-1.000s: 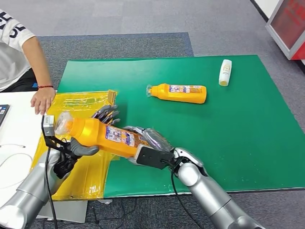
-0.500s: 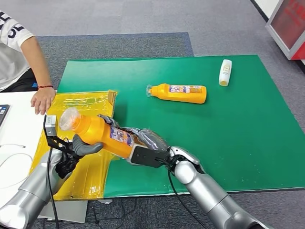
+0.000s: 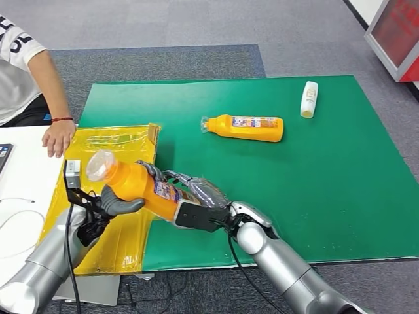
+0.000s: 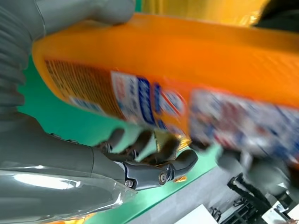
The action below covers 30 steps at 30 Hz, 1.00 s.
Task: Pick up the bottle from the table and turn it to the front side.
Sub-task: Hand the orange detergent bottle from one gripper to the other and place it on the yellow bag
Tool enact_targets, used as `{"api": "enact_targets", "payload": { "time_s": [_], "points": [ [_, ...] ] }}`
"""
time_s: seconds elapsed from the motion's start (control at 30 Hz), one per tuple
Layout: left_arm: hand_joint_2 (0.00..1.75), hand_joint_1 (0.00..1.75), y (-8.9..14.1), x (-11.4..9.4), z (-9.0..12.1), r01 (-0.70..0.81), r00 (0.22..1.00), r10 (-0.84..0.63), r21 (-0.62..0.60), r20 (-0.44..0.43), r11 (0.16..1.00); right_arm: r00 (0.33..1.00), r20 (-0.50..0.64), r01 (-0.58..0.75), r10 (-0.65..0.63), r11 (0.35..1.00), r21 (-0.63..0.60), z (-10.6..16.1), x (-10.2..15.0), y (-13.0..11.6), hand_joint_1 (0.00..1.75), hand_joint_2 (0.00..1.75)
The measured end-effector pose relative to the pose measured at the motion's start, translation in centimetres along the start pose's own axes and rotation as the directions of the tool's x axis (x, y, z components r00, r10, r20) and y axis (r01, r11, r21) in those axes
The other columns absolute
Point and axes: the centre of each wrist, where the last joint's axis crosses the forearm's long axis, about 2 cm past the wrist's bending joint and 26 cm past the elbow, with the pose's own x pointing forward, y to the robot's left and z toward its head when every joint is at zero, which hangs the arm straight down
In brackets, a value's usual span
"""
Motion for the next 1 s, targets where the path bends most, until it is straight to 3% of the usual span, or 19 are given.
{"api": "enact_targets", "payload": {
  "time_s": [0.47, 0.7, 0.8, 1.0],
  "points": [
    [1.75, 1.75, -0.2, -0.3, 1.3, 0.099, 0.993, -0.099, -0.004, -0.071, 0.995, 0.971, 0.024, 0.239, -0.238, 0.969, -0.059, 0.8, -0.9, -1.2, 0.0, 1.75],
    [1.75, 1.75, 0.2, 0.0, 2.0, 0.217, 0.96, -0.217, -0.022, -0.175, 0.976, 0.941, 0.026, 0.338, -0.337, 0.937, -0.092, 1.5, -1.8, -1.7, 0.0, 1.75],
    [1.75, 1.75, 0.9, 0.5, 2.2, 0.329, 0.902, -0.326, -0.037, -0.283, 0.943, 0.931, 0.024, 0.363, -0.363, 0.925, -0.114, 1.8, -2.2, -1.8, 0.0, 1.75],
    [1.75, 1.75, 2.9, 3.2, 0.0, 0.574, 0.682, -0.563, -0.136, -0.466, 0.807, 0.921, 0.015, 0.386, -0.389, 0.906, -0.173, 2.6, -2.9, -2.2, 0.0, 1.75]
  ]
}}
